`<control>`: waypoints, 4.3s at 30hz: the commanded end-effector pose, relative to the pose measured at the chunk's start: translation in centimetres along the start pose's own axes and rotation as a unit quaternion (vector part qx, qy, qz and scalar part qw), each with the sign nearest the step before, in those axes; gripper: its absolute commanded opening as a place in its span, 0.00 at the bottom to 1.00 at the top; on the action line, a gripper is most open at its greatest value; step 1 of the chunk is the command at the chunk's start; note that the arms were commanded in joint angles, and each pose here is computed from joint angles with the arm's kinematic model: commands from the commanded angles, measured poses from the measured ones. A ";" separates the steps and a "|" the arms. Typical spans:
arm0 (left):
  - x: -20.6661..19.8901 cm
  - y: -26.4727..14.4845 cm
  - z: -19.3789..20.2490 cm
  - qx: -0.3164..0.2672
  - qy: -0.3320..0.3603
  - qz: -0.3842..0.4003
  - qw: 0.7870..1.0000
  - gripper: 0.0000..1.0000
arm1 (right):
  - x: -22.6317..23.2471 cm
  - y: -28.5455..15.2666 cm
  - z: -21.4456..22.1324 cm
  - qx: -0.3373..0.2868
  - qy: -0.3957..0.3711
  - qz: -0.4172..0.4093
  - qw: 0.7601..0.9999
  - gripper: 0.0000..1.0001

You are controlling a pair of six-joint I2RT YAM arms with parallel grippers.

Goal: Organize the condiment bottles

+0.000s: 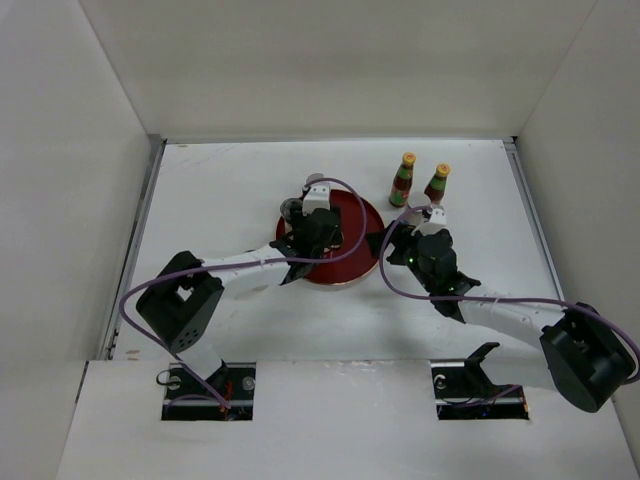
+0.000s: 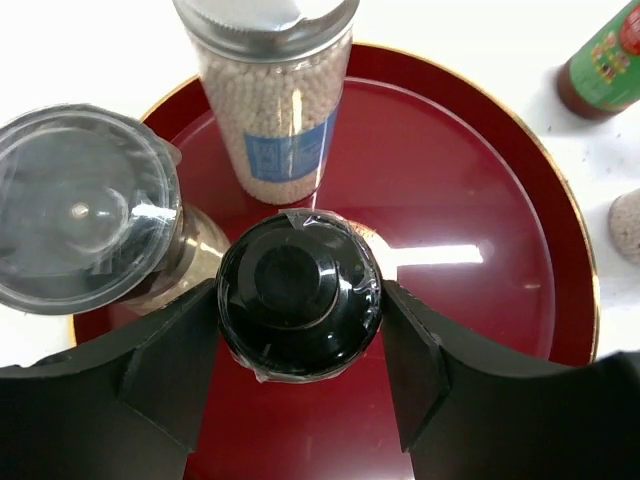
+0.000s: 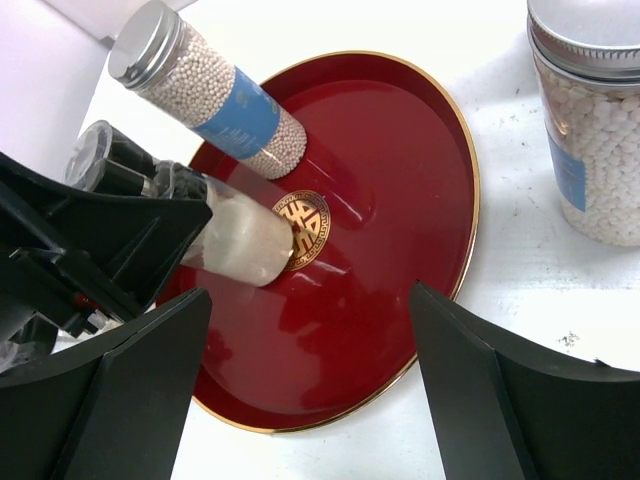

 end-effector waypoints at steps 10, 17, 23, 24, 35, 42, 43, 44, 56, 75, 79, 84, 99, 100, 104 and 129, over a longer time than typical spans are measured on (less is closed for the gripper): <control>-1.6 -4.9 -6.6 -0.093 -0.048 0.080 0.991 0.81 | 0.5 0.1 -0.6 -0.019 0.006 -0.012 1.000 0.88; 2.6 -11.1 -7.5 -0.093 -0.048 0.044 0.994 0.73 | 0.5 -0.2 -0.8 -0.022 0.011 -0.016 1.000 0.89; 9.3 -14.6 -5.6 -0.048 -0.066 -0.071 0.994 0.76 | 0.6 0.2 -0.6 -0.015 0.007 -0.014 1.000 0.89; 10.2 -14.9 -5.3 -0.042 -0.071 -0.082 0.993 0.78 | 0.5 0.3 -0.4 -0.011 0.009 -0.015 1.000 0.89; 12.1 -13.1 -1.5 0.032 -0.076 -0.099 0.992 0.82 | 1.2 0.3 -0.4 -0.007 0.005 -0.034 0.999 0.91; 12.4 -10.4 -0.5 0.042 -0.058 -0.123 0.990 0.77 | 1.4 0.3 -0.3 -0.004 0.002 -0.039 0.999 0.91; 12.3 -10.1 -0.4 0.044 -0.056 -0.125 0.990 0.75 | 1.4 0.3 -0.2 -0.005 0.001 -0.040 0.999 0.91; 12.3 -10.0 -0.4 0.046 -0.054 -0.127 0.989 0.73 | 1.4 0.3 -0.2 -0.004 0.001 -0.038 0.999 0.91; 11.7 -10.7 -3.2 0.007 -0.054 -0.111 0.992 0.40 | 1.3 0.6 0.0 0.002 -0.003 -0.035 0.999 0.91; 2.3 -7.7 -6.7 -0.027 -0.027 0.014 0.999 0.39 | 1.2 0.3 0.0 -0.001 0.001 -0.031 1.000 0.91; 2.0 -6.9 -5.9 -0.022 -0.018 0.008 1.000 0.39 | 1.2 0.1 -0.4 -0.013 -0.006 -0.029 0.999 0.91; 2.4 -5.9 -4.2 -0.007 -0.012 0.005 1.000 0.43 | 1.2 0.0 -0.5 -0.015 -0.006 -0.029 0.999 0.91; 3.6 -5.8 -2.2 0.017 -0.001 0.024 1.000 0.70 | 1.6 -2.0 -3.0 -0.059 -0.004 -0.022 0.998 0.87; 3.5 -6.1 -2.3 0.011 -0.004 0.032 0.999 0.74 | 1.7 -2.2 -3.5 -0.066 -0.006 -0.018 0.998 0.83; 3.3 -7.3 -3.6 -0.028 -0.029 0.059 0.997 0.85 | 2.2 -2.8 -5.2 -0.083 -0.009 -0.016 0.996 0.52; 10.9 -11.2 -1.1 -0.231 -0.217 0.070 0.946 0.30 | -0.2 0.6 -15.4 -0.062 -0.110 0.237 0.963 0.85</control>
Point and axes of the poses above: each gripper's point midway between its finger pads, its own y axis out along the fingers, its own x axis along the line the jaws close on, z = x × y, the point moved 10 cm from there along -y, back along the fingers, and after that the axes turned 3 degrees about -y, right-handed, at the moved point
